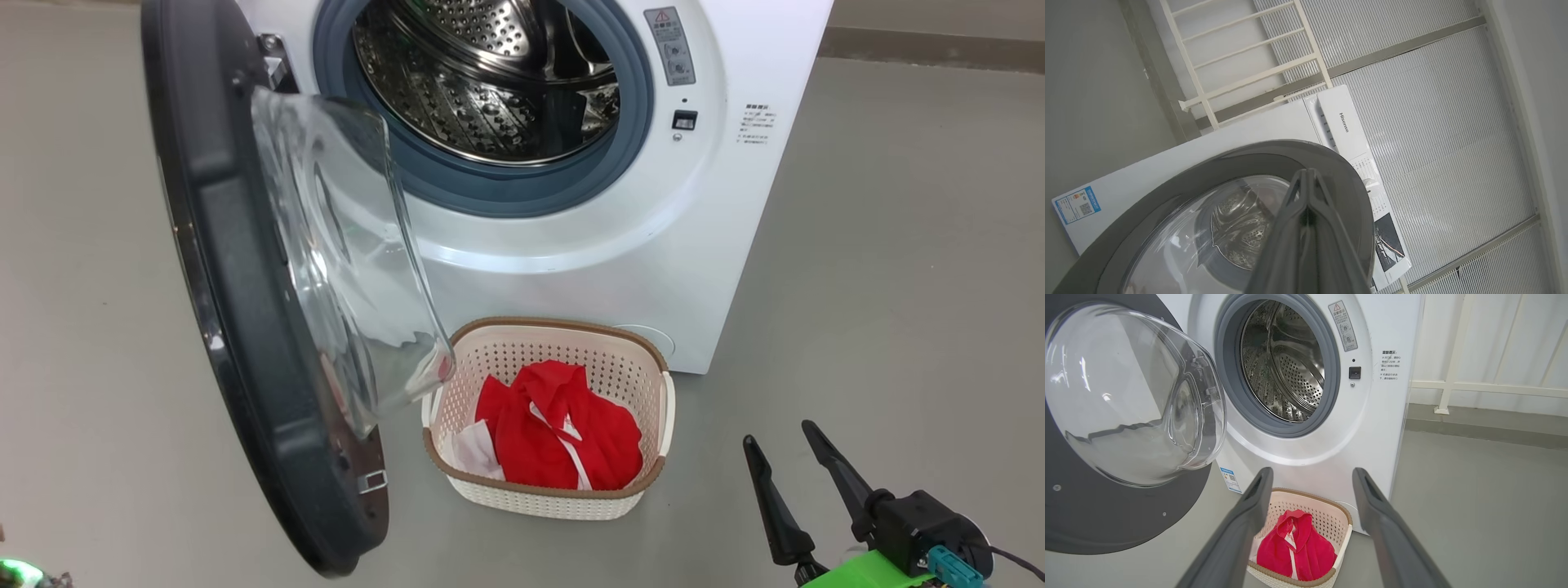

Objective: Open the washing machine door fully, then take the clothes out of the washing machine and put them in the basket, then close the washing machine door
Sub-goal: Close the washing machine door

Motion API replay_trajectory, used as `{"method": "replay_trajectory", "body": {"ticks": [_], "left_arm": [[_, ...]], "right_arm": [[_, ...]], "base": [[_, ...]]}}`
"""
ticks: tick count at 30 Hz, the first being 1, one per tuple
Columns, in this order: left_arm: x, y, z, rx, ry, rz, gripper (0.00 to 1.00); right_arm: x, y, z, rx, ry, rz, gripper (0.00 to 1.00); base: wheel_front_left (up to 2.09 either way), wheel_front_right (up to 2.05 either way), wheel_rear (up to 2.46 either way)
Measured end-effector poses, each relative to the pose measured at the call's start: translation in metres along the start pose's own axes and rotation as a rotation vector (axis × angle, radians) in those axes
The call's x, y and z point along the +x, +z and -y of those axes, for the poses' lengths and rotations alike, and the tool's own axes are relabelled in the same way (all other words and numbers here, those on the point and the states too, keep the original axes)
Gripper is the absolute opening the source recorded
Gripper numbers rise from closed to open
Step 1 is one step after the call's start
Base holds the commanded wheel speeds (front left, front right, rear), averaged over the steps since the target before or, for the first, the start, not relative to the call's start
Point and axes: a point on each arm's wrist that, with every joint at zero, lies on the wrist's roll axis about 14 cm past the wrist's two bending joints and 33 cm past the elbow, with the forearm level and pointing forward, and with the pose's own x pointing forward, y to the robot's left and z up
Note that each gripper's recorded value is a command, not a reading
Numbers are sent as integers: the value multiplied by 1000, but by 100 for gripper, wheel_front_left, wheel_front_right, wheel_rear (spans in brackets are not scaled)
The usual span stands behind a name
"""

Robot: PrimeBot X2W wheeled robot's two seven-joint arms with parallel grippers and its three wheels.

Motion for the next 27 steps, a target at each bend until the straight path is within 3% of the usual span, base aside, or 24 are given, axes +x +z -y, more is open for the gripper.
{"method": "replay_trajectory", "body": {"ticks": [10, 27], "left_arm": [[2, -49, -33, -106, 100, -247, 0], [-31, -120, -31, -170, 78, -573, 0]], "right_arm": [[2, -1, 4, 5, -12, -2, 100], [2, 0, 5, 5, -15, 3, 100]], "base": [[0, 0, 0], [0, 0, 0]]}}
